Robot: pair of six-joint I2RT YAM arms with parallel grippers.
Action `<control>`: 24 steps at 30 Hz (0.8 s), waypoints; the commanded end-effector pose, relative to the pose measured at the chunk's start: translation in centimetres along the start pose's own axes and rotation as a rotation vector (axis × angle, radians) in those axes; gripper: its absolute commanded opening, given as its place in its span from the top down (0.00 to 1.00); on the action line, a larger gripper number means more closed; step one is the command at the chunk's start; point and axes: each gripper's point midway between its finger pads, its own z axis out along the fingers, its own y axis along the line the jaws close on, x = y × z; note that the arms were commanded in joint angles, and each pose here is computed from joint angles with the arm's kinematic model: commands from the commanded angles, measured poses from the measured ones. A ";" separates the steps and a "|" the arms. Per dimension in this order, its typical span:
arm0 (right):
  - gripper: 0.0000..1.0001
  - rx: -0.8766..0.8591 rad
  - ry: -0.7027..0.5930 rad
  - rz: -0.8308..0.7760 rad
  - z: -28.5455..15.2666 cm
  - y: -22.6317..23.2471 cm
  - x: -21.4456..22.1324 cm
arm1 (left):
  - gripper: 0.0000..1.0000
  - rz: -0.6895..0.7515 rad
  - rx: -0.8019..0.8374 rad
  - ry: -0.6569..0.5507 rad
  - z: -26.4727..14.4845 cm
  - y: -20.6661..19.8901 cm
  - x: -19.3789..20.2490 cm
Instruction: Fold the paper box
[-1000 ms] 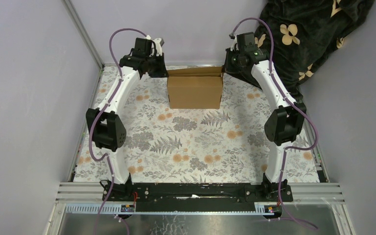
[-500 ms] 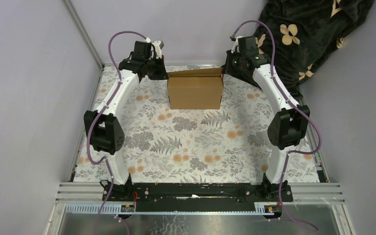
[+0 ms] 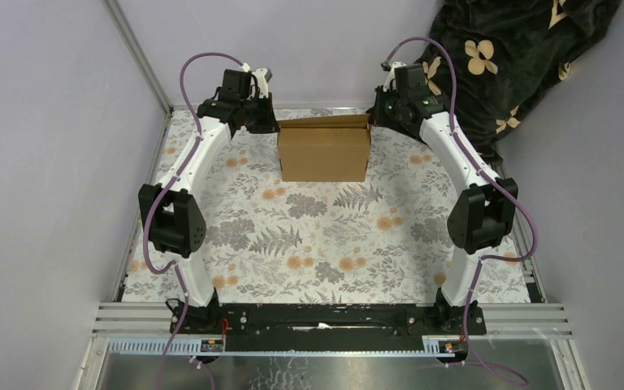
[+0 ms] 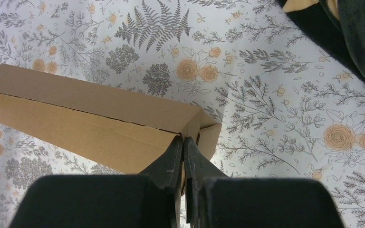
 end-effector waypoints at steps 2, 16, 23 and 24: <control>1.00 -0.115 0.208 -0.023 0.3 4.4 7.0 | 0.95 -0.034 0.116 0.159 1.5 -3.7 4.9; 1.00 -0.099 0.217 -0.051 0.3 4.0 9.8 | 0.95 -0.038 0.109 0.174 1.8 -3.7 6.2; 1.00 -0.089 0.210 -0.066 0.7 3.8 11.3 | 0.96 -0.041 0.098 0.179 2.0 -3.5 7.0; 1.00 -0.089 0.212 -0.067 0.8 3.7 11.7 | 0.96 -0.040 0.098 0.177 2.0 -3.5 7.0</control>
